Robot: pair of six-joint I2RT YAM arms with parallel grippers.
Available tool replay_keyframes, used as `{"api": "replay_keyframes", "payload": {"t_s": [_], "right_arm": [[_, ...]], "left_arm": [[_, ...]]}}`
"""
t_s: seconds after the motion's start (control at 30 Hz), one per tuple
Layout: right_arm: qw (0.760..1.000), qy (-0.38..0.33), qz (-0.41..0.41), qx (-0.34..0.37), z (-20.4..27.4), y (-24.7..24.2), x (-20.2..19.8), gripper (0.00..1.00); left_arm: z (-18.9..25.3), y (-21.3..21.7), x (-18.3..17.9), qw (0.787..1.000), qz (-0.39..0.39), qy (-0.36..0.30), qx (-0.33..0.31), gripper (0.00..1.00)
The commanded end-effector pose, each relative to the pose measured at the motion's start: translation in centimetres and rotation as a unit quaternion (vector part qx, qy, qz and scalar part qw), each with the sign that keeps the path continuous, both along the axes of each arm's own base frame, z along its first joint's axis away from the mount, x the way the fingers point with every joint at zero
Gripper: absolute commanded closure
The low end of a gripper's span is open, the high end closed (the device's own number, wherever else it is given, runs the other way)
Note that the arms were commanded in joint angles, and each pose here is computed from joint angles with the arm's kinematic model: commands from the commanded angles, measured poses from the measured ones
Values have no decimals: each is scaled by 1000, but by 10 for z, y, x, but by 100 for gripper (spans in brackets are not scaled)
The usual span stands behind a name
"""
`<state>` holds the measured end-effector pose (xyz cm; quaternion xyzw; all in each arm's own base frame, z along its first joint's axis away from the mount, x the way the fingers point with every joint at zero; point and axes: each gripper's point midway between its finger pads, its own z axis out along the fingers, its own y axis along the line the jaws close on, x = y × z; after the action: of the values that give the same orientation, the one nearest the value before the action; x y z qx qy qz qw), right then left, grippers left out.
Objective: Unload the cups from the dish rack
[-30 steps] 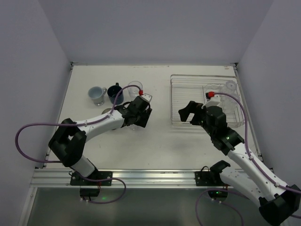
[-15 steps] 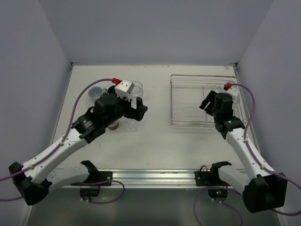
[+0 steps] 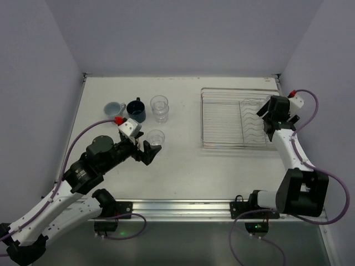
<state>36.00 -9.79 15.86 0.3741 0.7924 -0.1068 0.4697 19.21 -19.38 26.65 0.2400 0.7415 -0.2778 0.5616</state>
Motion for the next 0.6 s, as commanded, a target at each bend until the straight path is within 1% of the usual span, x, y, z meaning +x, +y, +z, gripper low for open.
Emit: {"api": "replay_keyframes", "payload": {"t_s": [0.0,0.07,0.1,0.2,0.27,0.43,0.57], "right_arm": [[998,-44,-42,-14,27,-29,19,11],[998,-33,-49,-3,16,-37,22,10],[998,-32,-46,2,15,-38,26,10],[999,-7,-50,-3,1,-48,33,10],[999,14,-28,6,-13,-48,40,10],[1000,22,14,15,-21,-41,57,9],[999,22,16,16,-22,-39,56,9]], "left_arm": [[12,0,3,1000,0,-27,-8,0],[8,3,1,1000,3,-19,-7,0],[8,7,4,1000,19,-19,-6,0],[10,10,5,999,28,-20,-8,0],[9,9,4,1000,23,-17,-10,0],[9,8,4,1000,17,-16,-11,0],[9,7,4,1000,11,-15,-12,0]]}}
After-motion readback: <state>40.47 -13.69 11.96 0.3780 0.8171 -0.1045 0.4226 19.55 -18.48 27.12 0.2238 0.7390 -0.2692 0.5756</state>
